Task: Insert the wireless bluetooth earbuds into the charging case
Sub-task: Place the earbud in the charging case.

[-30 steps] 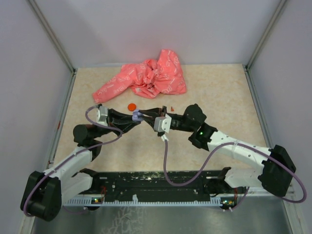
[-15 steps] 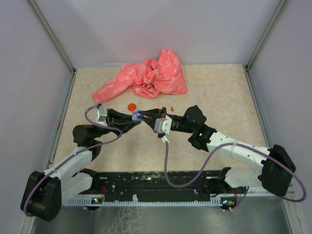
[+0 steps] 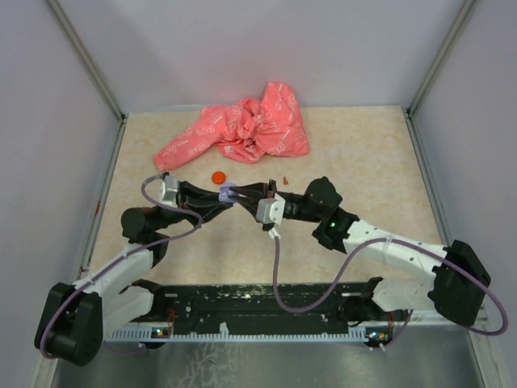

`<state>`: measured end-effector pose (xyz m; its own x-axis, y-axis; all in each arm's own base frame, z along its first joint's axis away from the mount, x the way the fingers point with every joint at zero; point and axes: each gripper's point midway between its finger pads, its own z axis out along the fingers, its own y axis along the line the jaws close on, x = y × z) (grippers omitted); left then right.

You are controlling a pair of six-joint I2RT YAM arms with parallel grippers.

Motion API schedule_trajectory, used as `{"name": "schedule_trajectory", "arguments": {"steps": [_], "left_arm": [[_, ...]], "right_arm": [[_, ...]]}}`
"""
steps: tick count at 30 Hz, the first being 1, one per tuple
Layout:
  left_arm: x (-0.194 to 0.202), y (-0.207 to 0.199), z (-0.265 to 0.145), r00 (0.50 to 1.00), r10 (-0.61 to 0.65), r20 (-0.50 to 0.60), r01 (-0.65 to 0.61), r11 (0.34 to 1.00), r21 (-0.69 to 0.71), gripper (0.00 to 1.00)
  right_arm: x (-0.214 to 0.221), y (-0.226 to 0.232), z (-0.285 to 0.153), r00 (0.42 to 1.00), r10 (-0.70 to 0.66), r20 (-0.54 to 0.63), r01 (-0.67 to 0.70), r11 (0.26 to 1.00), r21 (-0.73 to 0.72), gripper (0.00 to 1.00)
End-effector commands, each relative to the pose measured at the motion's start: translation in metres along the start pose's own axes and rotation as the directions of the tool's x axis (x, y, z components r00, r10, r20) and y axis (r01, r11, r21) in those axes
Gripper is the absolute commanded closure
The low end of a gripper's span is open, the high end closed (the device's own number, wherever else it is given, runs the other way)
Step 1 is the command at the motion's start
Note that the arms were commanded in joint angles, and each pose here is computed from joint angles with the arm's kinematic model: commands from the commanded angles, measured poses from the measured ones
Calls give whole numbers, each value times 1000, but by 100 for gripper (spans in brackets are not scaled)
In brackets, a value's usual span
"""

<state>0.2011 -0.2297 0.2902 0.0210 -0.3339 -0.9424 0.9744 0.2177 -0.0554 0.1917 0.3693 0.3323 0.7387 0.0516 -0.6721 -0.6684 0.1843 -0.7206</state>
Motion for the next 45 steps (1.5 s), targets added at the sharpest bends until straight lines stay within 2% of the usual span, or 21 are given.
{"name": "schedule_trajectory", "arguments": {"steps": [1,13,22,28,31,35,39,45], "left_arm": [[-17,2,0,997,51,60,-50,999,-16,100],[-19,1,-1,996,65,68,-64,998,-9,100],[-19,0,-1,995,73,66,-73,997,-4,100],[-18,0,-1,995,75,65,-75,997,-3,100],[-18,0,-1,995,73,64,-73,997,-3,100],[-18,2,-2,995,79,65,-79,997,-11,100],[-17,3,-2,994,85,66,-84,996,-16,100],[-15,7,-3,993,102,56,-100,994,-32,100]], "right_arm": [[-12,19,-1,999,34,36,-31,996,-80,95],[-6,24,-3,999,54,2,-53,994,-101,88],[-4,15,-7,998,50,-32,-52,997,-58,65],[-1,7,-10,996,58,-63,-58,998,-10,62],[-7,7,-9,997,73,-41,-74,997,-20,55],[-18,7,-8,991,134,-3,-134,991,-23,47],[-28,-2,-9,973,225,47,-227,973,40,45],[-39,-15,-10,897,424,127,-438,891,117,43]]}}
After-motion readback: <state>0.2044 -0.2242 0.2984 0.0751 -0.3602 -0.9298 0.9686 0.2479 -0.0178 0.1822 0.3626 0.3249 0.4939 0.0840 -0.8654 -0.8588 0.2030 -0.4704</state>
